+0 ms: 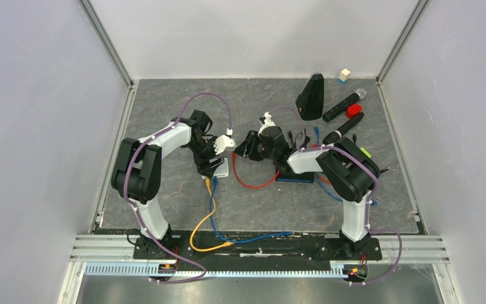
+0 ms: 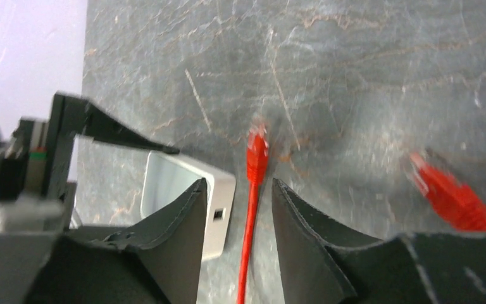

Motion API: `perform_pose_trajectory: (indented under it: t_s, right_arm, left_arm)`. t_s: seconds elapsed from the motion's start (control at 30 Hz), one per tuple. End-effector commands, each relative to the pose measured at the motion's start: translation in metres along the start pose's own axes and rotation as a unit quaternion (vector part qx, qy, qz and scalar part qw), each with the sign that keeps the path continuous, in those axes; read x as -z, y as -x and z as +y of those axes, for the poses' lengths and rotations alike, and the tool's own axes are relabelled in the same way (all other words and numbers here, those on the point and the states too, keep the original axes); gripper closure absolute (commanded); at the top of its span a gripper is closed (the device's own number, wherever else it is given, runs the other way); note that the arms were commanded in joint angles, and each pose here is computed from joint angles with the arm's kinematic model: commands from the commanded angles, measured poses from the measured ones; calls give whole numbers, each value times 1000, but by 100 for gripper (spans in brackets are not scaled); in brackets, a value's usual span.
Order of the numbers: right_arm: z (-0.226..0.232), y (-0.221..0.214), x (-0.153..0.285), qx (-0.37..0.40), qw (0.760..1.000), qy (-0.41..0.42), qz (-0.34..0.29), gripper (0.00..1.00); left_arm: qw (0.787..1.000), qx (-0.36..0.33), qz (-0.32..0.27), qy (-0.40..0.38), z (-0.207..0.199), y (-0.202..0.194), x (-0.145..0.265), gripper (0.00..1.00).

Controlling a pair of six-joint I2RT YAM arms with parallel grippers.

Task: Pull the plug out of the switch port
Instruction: Place the connector at the center of the board, then pull the connector from the switch port.

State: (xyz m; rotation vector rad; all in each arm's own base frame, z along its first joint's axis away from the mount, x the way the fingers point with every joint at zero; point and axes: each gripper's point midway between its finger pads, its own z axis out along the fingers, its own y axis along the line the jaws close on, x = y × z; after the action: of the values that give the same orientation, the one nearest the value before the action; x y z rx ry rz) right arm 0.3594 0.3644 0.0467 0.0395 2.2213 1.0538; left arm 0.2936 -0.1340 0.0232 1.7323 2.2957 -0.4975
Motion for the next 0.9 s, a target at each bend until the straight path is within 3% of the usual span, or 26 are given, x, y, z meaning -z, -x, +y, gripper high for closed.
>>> perform_pose_trajectory:
  t_s: [0.0, 0.27, 0.53, 0.63, 0.87]
  right_arm:
    - [28, 10, 33, 10, 998, 51, -23, 55]
    - [58, -17, 66, -14, 992, 125, 8, 56]
    - [102, -87, 48, -36, 977, 193, 88, 55]
    - [98, -102, 38, -63, 973, 192, 115, 57]
    - [84, -107, 29, -92, 975, 166, 112, 54]
  left_arm:
    - [1000, 18, -1, -11, -7, -1, 1, 41]
    - [1000, 18, 0, -16, -9, -2, 0, 41]
    - [1000, 20, -1, -24, -11, -2, -2, 41]
    - [1000, 20, -3, -24, -11, -1, -2, 41]
    - [1000, 18, -5, -24, -11, 0, -1, 41]
